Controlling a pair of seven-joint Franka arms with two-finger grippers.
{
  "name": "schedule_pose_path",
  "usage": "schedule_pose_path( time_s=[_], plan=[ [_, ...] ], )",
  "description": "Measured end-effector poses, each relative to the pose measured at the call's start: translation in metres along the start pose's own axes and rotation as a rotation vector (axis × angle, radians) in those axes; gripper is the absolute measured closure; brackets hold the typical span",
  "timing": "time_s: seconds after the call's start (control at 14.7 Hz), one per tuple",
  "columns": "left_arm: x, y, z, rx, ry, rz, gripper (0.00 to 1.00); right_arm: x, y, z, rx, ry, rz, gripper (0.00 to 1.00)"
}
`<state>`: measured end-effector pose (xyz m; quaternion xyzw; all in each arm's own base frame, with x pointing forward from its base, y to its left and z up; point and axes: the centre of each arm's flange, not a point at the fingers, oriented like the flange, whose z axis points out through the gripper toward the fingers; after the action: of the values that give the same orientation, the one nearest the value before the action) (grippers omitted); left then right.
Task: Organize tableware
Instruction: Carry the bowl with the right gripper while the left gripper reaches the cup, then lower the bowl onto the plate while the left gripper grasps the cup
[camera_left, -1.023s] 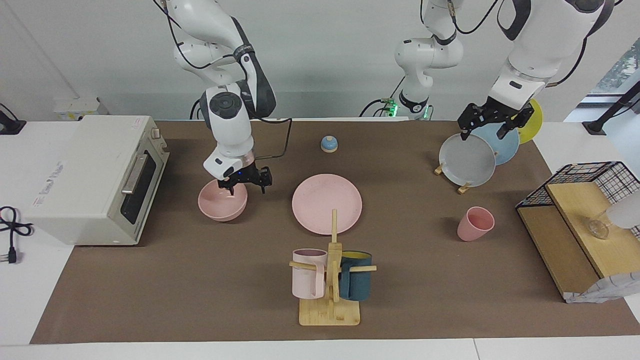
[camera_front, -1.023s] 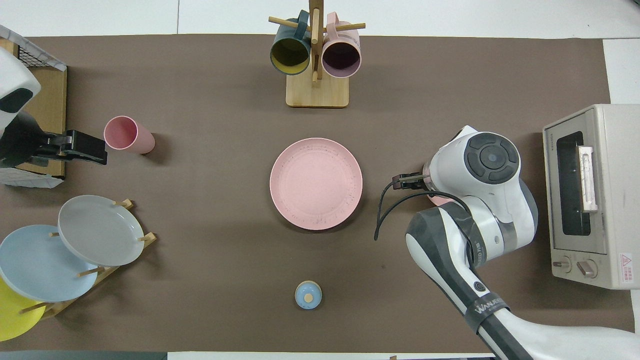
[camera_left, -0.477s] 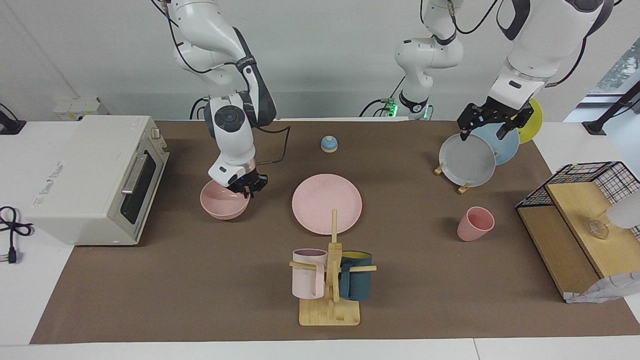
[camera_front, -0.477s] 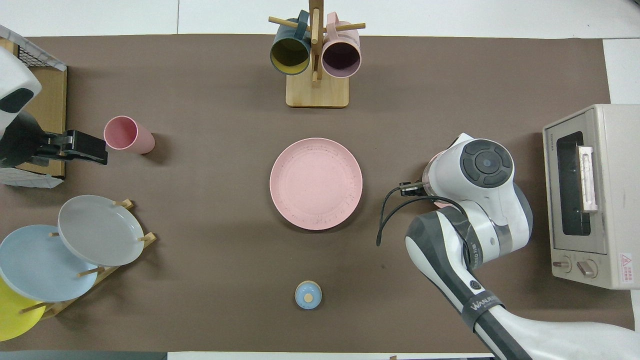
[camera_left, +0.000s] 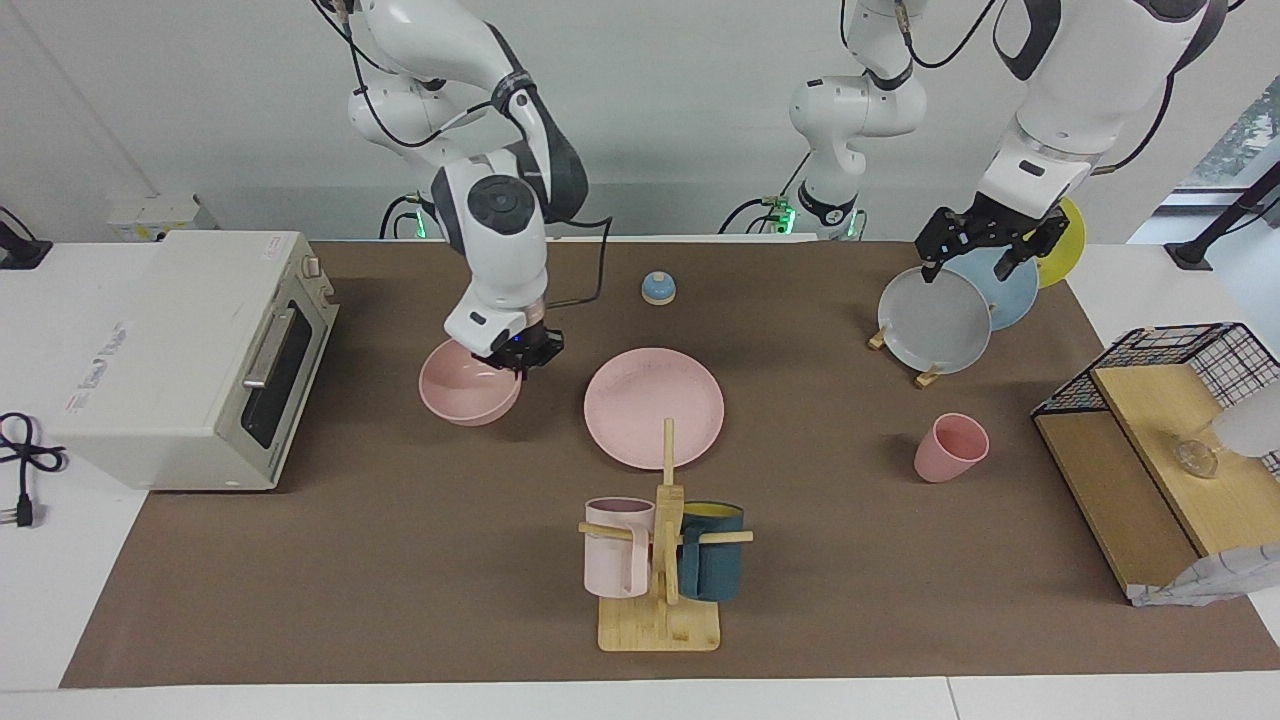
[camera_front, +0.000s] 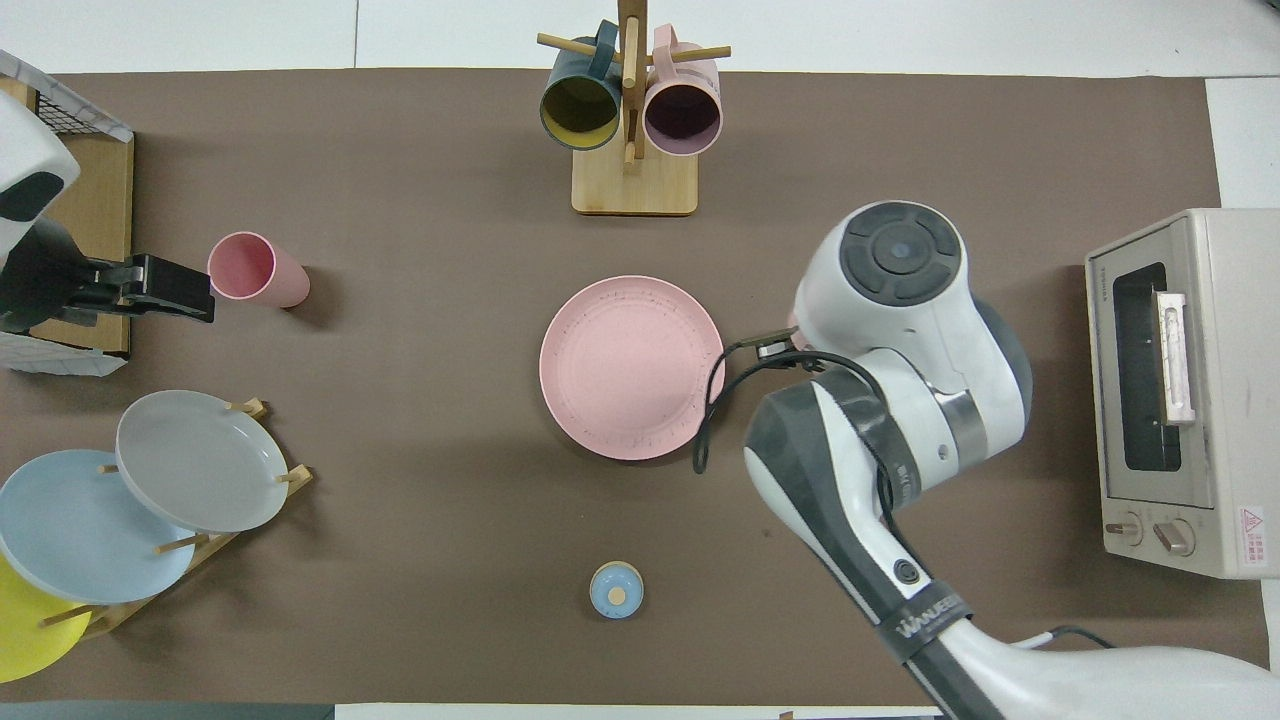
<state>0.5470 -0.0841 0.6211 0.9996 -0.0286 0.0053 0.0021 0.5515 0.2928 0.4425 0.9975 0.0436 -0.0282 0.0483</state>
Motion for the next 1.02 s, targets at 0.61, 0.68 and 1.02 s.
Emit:
schedule_pose_path(
  time_s=[0.61,0.68,1.02],
  plan=[
    [0.105,-0.021,0.207,-0.015,-0.052,-0.044,0.0,0.01,-0.194,0.046,0.038,0.052,0.113,0.95],
    [0.108,-0.024,0.215,-0.015,-0.06,-0.05,0.0,0.009,-0.196,0.05,0.036,0.048,0.111,0.95],
    [0.11,-0.026,0.218,-0.016,-0.056,-0.053,0.0,0.003,-0.203,0.067,0.042,0.048,0.126,0.95]
  ],
)
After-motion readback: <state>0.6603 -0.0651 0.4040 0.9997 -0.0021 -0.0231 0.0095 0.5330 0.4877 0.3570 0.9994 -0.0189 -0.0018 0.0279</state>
